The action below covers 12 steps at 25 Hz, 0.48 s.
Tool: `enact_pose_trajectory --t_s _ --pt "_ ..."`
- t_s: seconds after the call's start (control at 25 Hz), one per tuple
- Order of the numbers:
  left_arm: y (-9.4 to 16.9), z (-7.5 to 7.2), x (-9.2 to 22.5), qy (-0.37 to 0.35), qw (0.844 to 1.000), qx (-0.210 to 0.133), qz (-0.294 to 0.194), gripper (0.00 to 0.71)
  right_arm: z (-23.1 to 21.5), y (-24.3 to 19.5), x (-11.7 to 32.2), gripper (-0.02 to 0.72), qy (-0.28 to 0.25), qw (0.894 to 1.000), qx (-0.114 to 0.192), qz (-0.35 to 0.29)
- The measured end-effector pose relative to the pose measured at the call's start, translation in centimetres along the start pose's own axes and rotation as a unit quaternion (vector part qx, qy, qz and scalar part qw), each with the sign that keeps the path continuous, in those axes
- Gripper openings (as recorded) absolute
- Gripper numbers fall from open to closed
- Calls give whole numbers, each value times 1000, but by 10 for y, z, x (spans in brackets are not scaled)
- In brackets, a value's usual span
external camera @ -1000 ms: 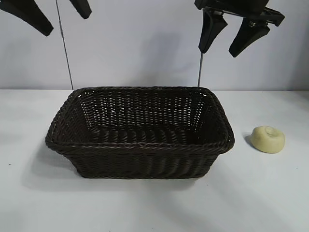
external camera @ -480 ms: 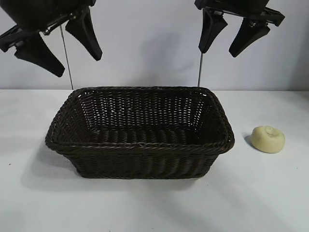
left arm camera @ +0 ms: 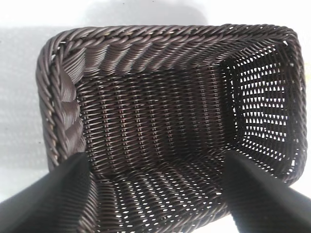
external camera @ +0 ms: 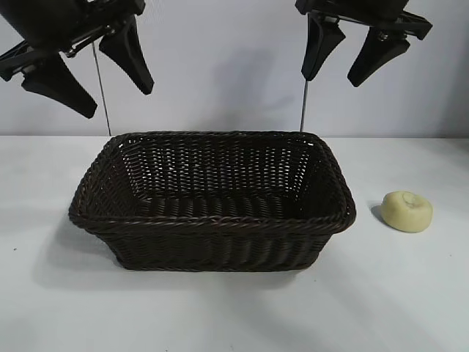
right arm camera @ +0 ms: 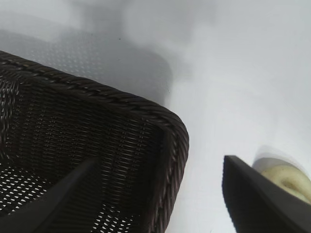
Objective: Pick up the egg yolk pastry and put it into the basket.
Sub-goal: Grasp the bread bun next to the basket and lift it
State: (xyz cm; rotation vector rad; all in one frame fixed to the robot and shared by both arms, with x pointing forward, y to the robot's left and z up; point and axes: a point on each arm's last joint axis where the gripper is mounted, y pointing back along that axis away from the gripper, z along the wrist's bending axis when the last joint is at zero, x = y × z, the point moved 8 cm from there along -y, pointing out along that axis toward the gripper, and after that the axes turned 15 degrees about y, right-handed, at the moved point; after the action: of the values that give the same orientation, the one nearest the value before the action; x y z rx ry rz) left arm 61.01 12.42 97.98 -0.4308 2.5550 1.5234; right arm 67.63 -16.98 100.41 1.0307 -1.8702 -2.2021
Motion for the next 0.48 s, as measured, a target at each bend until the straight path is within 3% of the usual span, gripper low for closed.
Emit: enact_pose_trajectory --t_s 0.28,0.48 --pt "0 0 0 0 1000 0 0 549 -16 1 14 509 13 998 39 40" --pt "0 0 0 0 1000 0 0 549 -44 7 27 509 -18 997 59 56"
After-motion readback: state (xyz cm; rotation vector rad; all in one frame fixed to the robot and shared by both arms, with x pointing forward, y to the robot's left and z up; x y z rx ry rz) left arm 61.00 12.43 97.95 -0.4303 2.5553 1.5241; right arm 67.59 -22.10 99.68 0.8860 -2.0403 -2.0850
